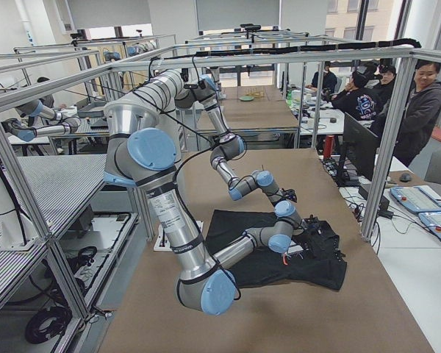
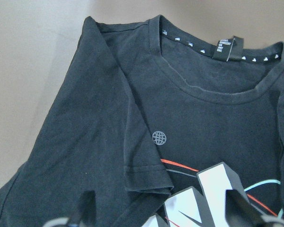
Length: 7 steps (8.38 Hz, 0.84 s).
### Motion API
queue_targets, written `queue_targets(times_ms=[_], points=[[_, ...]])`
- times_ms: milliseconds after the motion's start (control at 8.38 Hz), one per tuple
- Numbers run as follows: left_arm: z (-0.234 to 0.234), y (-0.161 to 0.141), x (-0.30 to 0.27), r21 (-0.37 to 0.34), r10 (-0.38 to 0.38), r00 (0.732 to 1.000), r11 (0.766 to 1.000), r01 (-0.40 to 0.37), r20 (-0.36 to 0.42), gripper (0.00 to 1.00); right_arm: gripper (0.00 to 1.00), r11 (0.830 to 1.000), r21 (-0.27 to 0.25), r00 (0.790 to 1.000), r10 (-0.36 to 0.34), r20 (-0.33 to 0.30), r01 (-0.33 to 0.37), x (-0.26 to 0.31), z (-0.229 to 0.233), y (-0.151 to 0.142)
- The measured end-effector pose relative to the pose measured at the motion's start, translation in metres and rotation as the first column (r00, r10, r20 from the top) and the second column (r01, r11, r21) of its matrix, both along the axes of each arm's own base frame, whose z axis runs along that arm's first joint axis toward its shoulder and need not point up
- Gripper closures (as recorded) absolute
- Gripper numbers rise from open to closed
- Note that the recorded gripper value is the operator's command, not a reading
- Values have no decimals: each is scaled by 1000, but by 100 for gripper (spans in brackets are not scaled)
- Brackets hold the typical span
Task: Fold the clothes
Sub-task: 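Fold the held sleeve inward over the shirt with the left gripper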
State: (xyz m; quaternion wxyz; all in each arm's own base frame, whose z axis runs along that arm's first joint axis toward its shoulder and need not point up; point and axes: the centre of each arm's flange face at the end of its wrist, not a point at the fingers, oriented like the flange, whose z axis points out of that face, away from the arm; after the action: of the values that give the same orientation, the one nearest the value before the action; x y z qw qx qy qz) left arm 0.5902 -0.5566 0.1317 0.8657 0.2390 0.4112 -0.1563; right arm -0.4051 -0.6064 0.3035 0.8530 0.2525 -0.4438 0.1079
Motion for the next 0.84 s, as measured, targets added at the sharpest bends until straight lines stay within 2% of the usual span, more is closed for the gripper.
queue_targets(times_ms=[239,477,835], points=[[-6,-7,-10,17,-7,1000,1000,7,-6,0,6,1000,2,1000,0,3,0,2,-2,1],[-4,-29,-32,68,2,1000,998,0,-31,0,6,1000,6,1000,-1,8,1,4,-6,3],[29,-59,-37,118,23,997,993,-14,-69,0,6,1000,9,1000,0,10,0,5,-8,2]])
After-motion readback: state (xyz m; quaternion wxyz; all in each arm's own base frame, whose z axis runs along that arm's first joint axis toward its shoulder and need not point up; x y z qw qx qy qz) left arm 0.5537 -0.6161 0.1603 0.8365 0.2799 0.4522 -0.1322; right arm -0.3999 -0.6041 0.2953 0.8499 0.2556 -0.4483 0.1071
